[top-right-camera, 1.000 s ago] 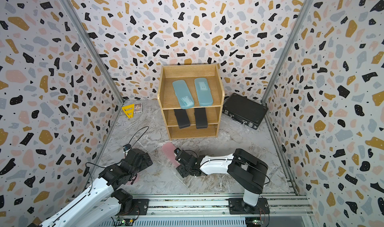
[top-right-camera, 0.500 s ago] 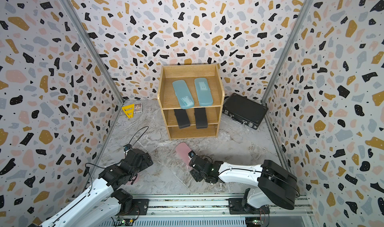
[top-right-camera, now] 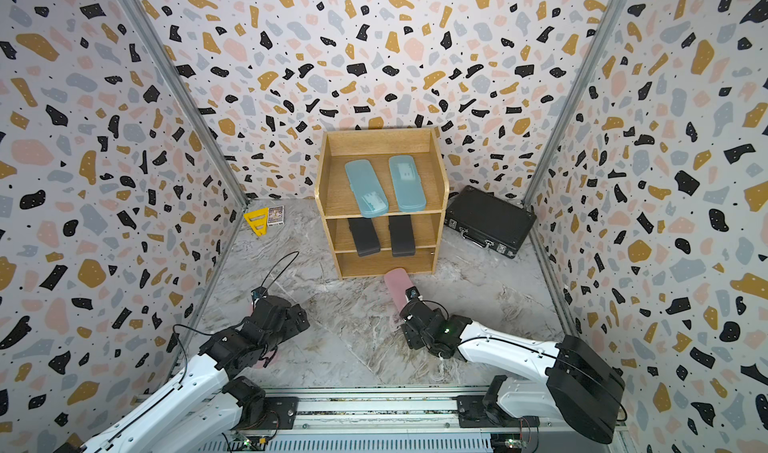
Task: Place the pencil cases on the shelf according to color
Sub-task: Pick up the pencil case from the center of the board, then place the pencil case on the shelf.
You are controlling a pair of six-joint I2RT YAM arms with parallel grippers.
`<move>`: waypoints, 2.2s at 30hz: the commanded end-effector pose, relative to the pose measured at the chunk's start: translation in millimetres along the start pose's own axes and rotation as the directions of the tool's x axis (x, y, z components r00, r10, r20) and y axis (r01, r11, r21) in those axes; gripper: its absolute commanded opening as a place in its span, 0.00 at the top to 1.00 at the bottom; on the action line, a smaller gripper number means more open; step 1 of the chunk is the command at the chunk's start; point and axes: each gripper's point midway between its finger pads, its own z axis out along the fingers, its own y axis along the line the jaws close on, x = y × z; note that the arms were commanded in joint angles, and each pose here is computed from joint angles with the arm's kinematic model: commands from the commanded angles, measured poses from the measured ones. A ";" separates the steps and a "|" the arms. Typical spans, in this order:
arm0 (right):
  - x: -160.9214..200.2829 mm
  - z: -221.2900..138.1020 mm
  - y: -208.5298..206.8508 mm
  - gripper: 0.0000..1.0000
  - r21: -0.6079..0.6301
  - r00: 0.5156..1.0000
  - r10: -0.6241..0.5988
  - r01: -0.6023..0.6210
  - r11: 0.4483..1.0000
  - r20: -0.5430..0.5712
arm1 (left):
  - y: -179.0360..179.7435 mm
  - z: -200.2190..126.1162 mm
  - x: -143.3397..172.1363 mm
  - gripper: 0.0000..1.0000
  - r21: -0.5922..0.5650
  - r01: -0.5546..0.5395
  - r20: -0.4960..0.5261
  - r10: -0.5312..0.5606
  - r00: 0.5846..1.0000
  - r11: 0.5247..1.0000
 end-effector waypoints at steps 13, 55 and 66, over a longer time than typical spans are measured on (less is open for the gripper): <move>-78.6 38.6 -14.7 0.46 0.032 0.967 0.252 -0.254 0.967 0.042 | -3.9 2.9 -0.9 0.00 0.021 -0.002 0.008 0.002 1.000 1.000; -38.3 36.5 -4.8 0.70 -0.154 0.938 0.344 -0.347 0.925 -0.044 | 10.5 4.2 -65.8 0.00 -0.208 0.037 0.081 -0.021 0.997 0.977; -80.2 65.5 -10.0 0.71 -0.158 0.924 0.381 -0.373 0.914 0.023 | 36.1 35.3 -86.5 0.00 -0.263 0.130 0.063 -0.118 0.991 0.956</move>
